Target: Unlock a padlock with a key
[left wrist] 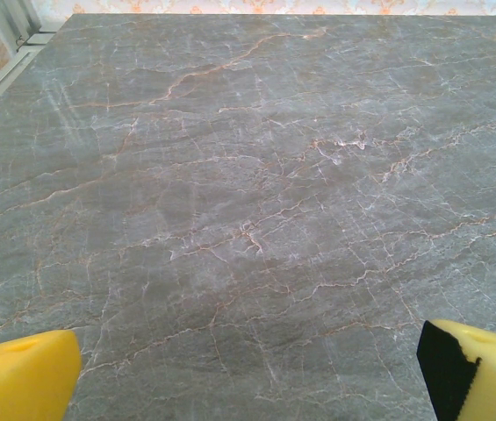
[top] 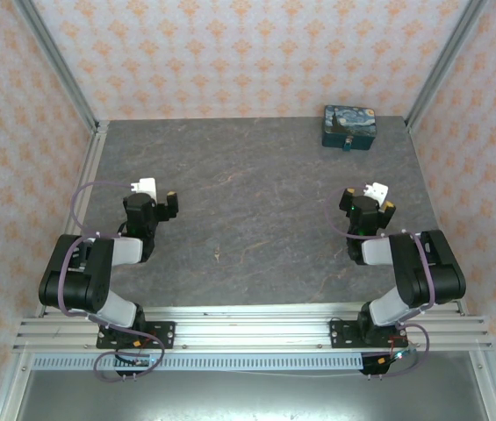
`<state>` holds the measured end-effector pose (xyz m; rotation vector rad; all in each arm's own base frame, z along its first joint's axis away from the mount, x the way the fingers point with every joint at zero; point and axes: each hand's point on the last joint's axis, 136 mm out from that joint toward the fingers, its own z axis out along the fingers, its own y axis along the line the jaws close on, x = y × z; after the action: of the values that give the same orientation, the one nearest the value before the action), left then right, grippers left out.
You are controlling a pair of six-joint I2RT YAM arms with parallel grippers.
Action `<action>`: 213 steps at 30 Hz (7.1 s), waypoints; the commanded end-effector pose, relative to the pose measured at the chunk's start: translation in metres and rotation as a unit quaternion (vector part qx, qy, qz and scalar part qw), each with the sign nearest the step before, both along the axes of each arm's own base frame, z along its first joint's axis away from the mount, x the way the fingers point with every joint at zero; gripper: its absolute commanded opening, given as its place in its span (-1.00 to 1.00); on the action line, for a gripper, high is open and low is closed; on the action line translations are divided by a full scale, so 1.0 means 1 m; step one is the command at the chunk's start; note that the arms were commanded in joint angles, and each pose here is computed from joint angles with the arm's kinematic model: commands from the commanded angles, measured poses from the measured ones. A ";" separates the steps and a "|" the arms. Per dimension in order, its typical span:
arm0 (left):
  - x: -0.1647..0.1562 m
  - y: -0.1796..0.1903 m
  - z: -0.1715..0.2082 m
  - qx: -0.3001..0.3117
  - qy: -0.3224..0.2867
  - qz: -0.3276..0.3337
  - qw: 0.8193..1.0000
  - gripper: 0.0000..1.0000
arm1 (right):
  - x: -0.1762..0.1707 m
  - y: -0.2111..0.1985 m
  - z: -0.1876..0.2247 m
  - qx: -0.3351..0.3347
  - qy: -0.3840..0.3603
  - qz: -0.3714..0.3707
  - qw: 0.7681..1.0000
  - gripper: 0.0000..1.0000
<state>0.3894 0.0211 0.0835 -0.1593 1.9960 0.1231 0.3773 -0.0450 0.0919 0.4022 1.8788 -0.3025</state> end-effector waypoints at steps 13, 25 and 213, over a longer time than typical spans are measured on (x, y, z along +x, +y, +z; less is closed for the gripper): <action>0.004 0.003 0.009 0.011 -0.009 0.006 1.000 1.00 | 0.005 0.001 0.005 0.010 -0.008 0.001 1.000 1.00; 0.009 0.004 0.041 0.012 0.036 0.013 0.999 0.90 | 0.005 0.012 0.025 0.011 0.011 0.042 0.999 0.99; -0.136 -0.187 -0.023 -0.061 0.382 -0.113 0.915 -0.23 | -0.058 0.250 0.004 0.363 0.346 0.185 0.845 0.59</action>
<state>0.2405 -0.1625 0.0632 0.0995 2.8446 -0.1418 0.3134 0.1989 0.0830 0.4453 2.7759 0.6020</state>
